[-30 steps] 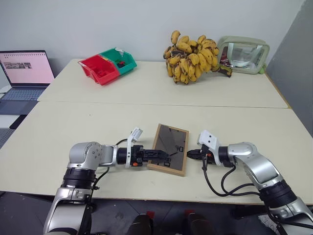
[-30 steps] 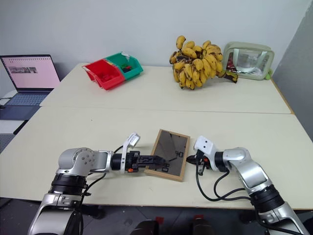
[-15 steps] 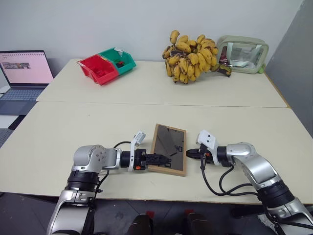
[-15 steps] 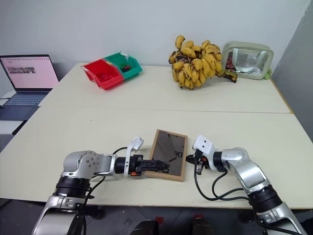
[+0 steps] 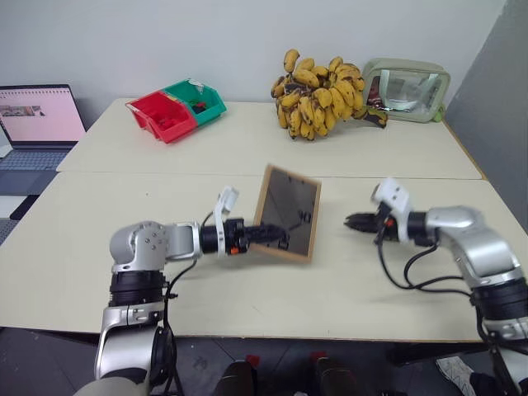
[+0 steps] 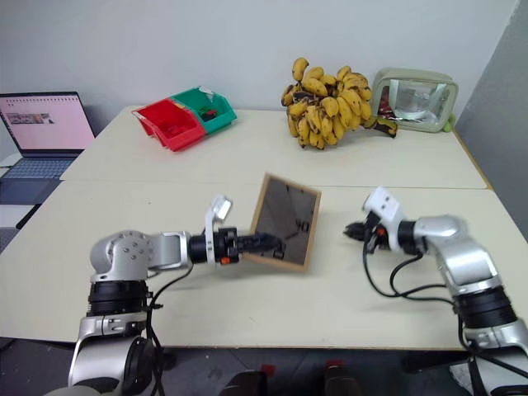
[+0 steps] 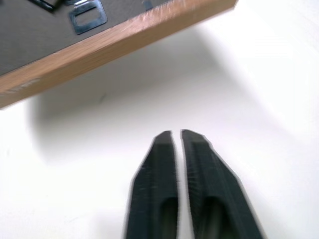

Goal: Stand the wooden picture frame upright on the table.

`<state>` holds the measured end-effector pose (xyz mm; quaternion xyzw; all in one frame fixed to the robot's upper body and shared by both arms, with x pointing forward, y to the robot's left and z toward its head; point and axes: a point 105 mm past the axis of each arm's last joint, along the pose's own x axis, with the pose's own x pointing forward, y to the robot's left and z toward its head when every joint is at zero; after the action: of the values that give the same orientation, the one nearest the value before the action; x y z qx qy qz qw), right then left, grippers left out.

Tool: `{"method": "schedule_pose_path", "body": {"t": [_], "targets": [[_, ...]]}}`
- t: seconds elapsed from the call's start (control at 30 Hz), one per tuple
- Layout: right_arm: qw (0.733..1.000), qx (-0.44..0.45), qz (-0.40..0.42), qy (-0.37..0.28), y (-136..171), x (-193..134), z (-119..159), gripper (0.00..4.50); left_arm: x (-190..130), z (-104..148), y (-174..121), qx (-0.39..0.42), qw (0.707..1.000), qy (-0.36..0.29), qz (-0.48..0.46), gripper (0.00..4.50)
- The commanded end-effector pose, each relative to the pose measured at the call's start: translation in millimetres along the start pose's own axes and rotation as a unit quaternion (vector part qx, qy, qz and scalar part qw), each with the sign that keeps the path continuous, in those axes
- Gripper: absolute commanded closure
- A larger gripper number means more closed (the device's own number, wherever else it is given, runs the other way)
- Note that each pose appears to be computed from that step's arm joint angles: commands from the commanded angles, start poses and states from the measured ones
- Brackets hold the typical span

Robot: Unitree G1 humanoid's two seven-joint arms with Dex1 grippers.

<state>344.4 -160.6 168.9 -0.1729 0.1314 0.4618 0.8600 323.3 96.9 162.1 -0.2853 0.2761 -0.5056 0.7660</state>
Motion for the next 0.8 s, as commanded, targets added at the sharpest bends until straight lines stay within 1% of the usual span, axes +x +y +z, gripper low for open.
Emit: {"method": "schedule_pose_path", "body": {"t": [0.03,0.1,0.13,0.17,0.2,0.23,0.27,0.33,0.4,0.5,0.63,0.8], "targets": [[0.996,0.034,0.027,-0.072,1,-13,45,3.13,-11,36,-19,0.077,0.995,-0.067,-0.005,3.24],[0.992,0.052,0.044,-0.109,3,-10,67,2.7,-12,48,-21,0.1,0.991,-0.094,0.005,3.24],[0.989,0.059,0.051,-0.123,4,-9,76,2.58,-12,52,-22,0.11,0.989,-0.103,0.009,3.24],[0.986,0.065,0.063,-0.14,7,-5,87,2.24,-12,57,-24,0.124,0.986,-0.113,0.013,3.24],[0.984,0.066,0.07,-0.152,8,-1,96,2.03,-11,60,-26,0.134,0.984,-0.12,0.015,3.24],[0.982,0.066,0.075,-0.159,10,3,103,1.9,-9,62,-27,0.141,0.982,-0.123,0.017,3.24],[0.98,0.066,0.085,-0.166,12,6,109,1.58,-8,62,-28,0.155,0.98,-0.122,0.021,3.24],[0.977,0.064,0.099,-0.177,17,13,120,1.11,-6,60,-27,0.174,0.977,-0.118,0.032,3.24],[0.973,0.068,0.114,-0.191,22,21,131,0.75,-4,60,-27,0.179,0.976,-0.121,0.033,3.24],[0.973,0.054,0.117,-0.192,24,38,137,0.08,-2,60,-32,0.185,0.975,-0.123,0.024,3.24],[0.977,0.04,0.086,-0.191,17,63,142,0.03,-3,59,-35,0.189,0.974,-0.121,0.02,3.24],[0.977,0.03,0.085,-0.193,18,77,146,0.03,-4,56,-37,0.192,0.974,-0.12,0.018,3.24]]}}
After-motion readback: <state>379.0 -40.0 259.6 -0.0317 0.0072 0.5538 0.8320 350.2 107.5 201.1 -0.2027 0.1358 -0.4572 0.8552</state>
